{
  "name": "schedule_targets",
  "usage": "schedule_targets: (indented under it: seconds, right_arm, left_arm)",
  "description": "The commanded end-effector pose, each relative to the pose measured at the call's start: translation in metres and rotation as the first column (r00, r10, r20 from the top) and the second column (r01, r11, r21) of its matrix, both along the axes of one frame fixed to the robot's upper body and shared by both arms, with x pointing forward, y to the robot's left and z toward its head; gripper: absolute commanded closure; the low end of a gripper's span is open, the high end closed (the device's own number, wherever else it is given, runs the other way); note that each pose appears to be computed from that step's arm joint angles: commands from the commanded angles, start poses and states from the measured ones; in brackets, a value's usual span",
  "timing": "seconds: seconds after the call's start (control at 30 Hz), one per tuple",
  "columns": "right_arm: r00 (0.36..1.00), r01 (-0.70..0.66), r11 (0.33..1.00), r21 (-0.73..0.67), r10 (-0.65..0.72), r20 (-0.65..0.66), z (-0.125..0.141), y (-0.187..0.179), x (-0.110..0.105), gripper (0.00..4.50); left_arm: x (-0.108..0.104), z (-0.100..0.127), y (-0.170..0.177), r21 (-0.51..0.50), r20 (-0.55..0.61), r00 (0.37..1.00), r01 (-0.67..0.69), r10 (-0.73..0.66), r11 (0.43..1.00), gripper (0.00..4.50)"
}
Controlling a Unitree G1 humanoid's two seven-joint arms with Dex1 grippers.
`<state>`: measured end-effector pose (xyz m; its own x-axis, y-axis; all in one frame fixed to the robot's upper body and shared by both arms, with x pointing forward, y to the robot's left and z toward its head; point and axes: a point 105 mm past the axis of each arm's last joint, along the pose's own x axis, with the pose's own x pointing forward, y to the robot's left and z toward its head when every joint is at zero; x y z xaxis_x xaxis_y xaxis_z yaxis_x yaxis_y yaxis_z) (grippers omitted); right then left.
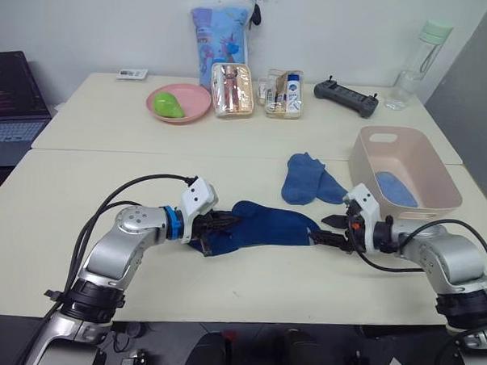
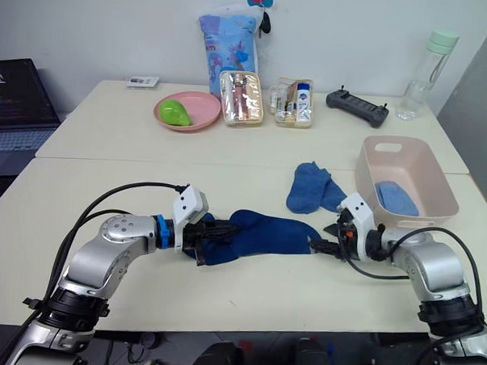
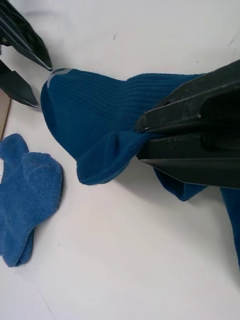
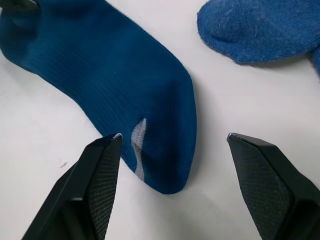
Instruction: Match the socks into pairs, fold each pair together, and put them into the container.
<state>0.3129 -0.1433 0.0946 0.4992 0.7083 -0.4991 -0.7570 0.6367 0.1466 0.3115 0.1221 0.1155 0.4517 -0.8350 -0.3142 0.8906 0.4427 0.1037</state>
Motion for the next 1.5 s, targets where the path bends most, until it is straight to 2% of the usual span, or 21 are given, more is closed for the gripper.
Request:
schedule_targets:
  seconds: [0.03,0.13,0.37,0.43,0.5,0.53,0.57,0.7,0.83,1.0,1.17,1.27,1.5]
  right_arm:
    - [1.0,0.004,1.0,0.012,-0.005,0.025,0.0,0.005,0.004,0.9]
    - [1.0,0.009,1.0,0.014,-0.01,0.028,-0.003,0.005,0.006,1.45]
    - [1.0,0.011,0.997,0.082,-0.011,0.007,0.003,0.007,0.005,3.96]
    - [1.0,0.011,0.996,0.09,-0.011,0.006,0.005,0.007,0.005,4.42]
    - [1.0,0.009,0.996,0.088,-0.009,0.007,0.005,0.007,0.004,4.42]
    - [1.0,0.006,0.996,0.089,-0.007,0.007,0.005,0.007,0.003,4.5]
    - [1.0,0.002,0.996,0.086,-0.003,0.008,0.005,0.006,0.003,4.5]
    - [1.0,-0.004,0.997,0.076,0.004,0.009,0.002,0.005,0.001,4.5]
    - [1.0,-0.008,0.997,0.075,0.007,0.011,0.002,0.005,0.001,4.5]
    - [1.0,-0.015,0.997,0.073,0.014,0.012,0.001,0.006,0.002,4.5]
    - [0.999,-0.028,0.997,0.076,0.027,0.016,0.002,0.01,0.0,4.5]
    - [0.999,-0.034,0.997,0.072,0.033,0.018,0.002,0.01,-0.001,4.5]
    - [0.999,-0.031,0.997,0.071,0.03,0.018,0.003,0.01,-0.003,4.5]
  left_arm:
    - [-0.003,0.011,-0.001,-0.019,0.039,0.999,0.008,-0.007,1.0,4.5]
    - [-0.005,0.009,0.0,-0.015,0.028,1.0,0.006,-0.005,1.0,4.5]
    - [-0.004,0.002,0.014,-0.034,-0.03,0.999,-0.042,0.041,0.999,4.5]
    - [-0.004,0.001,0.02,-0.04,-0.04,0.998,-0.051,0.049,0.998,4.5]
    - [-0.004,0.005,0.022,-0.065,-0.051,0.998,-0.049,0.046,0.997,4.5]
    - [-0.004,0.007,0.023,-0.079,-0.059,0.997,-0.05,0.045,0.996,4.05]
    - [-0.002,0.008,0.028,-0.073,-0.06,0.997,-0.061,0.057,0.995,3.91]
    - [0.006,0.015,0.042,-0.041,-0.056,0.995,-0.086,0.084,0.995,2.73]
    - [0.016,0.027,0.042,-0.093,-0.051,0.994,-0.101,0.096,0.991,2.73]
    - [0.022,0.015,0.023,-0.077,-0.097,0.994,-0.057,0.049,0.995,2.73]
    - [0.028,-0.003,0.016,-0.047,-0.206,0.977,-0.058,0.047,0.997,2.73]
    - [0.027,-0.018,0.018,0.025,-0.265,0.963,-0.044,0.049,0.999,2.73]
    - [0.029,-0.014,0.014,-0.001,-0.283,0.959,-0.032,0.031,0.999,2.73]
